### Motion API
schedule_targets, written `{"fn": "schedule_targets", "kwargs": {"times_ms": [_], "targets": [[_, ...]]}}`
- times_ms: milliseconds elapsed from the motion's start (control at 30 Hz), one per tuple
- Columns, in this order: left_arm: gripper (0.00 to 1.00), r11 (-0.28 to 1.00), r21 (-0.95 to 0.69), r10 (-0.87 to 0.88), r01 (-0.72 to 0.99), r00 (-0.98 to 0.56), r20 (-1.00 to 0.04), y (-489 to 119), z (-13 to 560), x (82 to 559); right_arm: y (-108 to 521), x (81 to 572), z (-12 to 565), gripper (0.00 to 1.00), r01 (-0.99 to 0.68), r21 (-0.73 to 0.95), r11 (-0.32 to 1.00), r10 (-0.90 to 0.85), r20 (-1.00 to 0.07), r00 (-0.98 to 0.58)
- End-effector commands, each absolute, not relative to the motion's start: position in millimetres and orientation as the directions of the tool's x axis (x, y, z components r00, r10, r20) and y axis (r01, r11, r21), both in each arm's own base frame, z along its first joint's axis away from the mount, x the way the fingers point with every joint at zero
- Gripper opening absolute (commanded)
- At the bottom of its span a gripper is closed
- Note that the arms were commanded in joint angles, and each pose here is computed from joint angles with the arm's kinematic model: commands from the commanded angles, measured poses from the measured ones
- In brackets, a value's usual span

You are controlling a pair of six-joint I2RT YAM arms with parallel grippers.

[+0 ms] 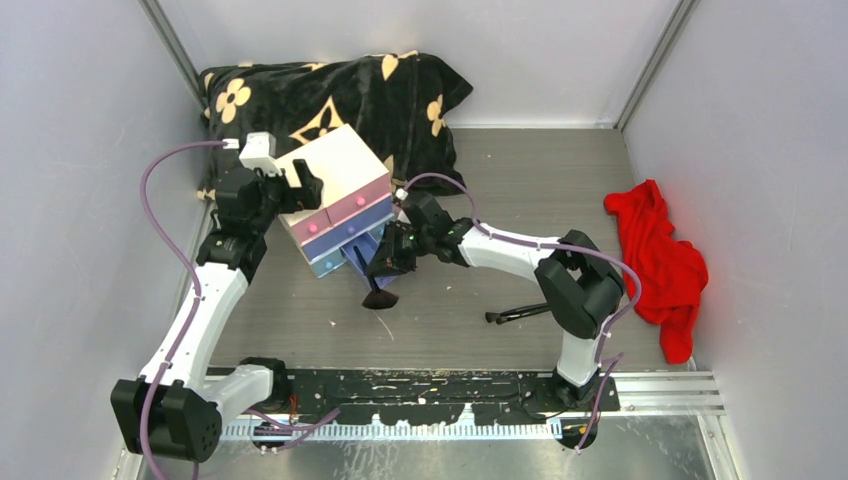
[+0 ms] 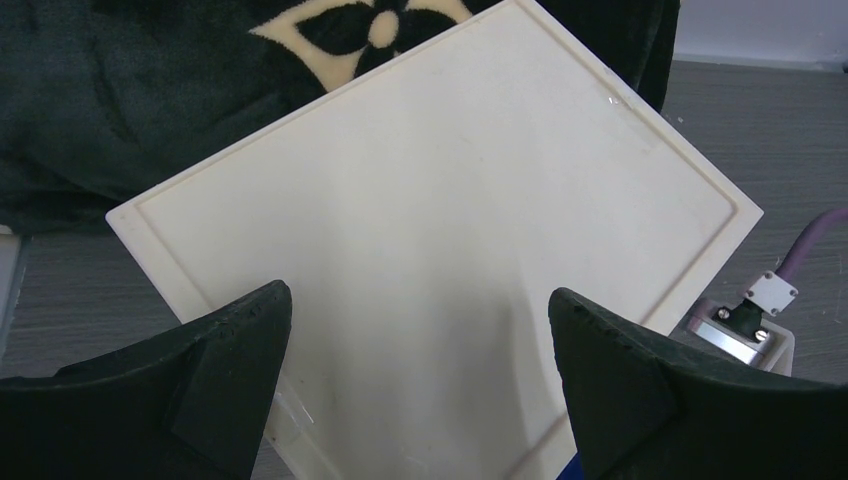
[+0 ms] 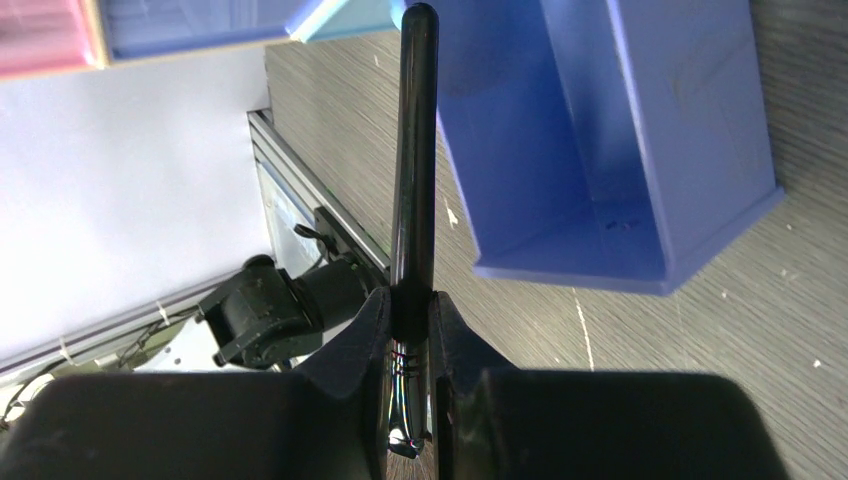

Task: Organize the makeup
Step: Place the makeup brush in the drawer.

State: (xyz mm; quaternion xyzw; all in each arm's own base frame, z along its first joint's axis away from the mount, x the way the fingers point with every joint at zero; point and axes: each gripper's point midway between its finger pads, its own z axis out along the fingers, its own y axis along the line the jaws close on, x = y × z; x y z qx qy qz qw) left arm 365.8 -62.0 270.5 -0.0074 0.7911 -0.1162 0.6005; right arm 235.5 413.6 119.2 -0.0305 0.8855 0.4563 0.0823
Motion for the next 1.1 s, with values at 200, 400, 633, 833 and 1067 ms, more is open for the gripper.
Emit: {"fn": "schedule_targets", "kwargs": {"times_ms": [200, 400, 633, 833, 1067], "targets": [[1.00, 0.973, -0.207, -0.158, 0.103, -0.361, -0.919, -62, 251, 353, 433, 271, 142, 0.01, -0.147, 0.807, 0.572, 0.080, -0.233, -0.969], [1.00, 0.973, -0.208, -0.157, 0.104, -0.363, -0.918, -62, 250, 353, 431, 272, 132, 0.01, -0.135, 0.795, 0.592, 0.078, -0.224, -0.972], [1.00, 0.972, -0.211, -0.160, 0.105, -0.364, -0.918, -63, 249, 353, 413, 266, 125, 0.01, -0.111, 0.782, 0.613, 0.091, -0.210, -0.973], [1.00, 0.972, -0.210, -0.161, 0.102, -0.360, -0.919, -62, 250, 351, 406, 272, 123, 0.01, -0.101, 0.777, 0.621, 0.116, -0.219, -0.969], [1.00, 0.973, -0.207, -0.159, 0.099, -0.360, -0.919, -61, 250, 352, 417, 291, 129, 0.01, -0.124, 0.788, 0.603, 0.119, -0.242, -0.963]]}}
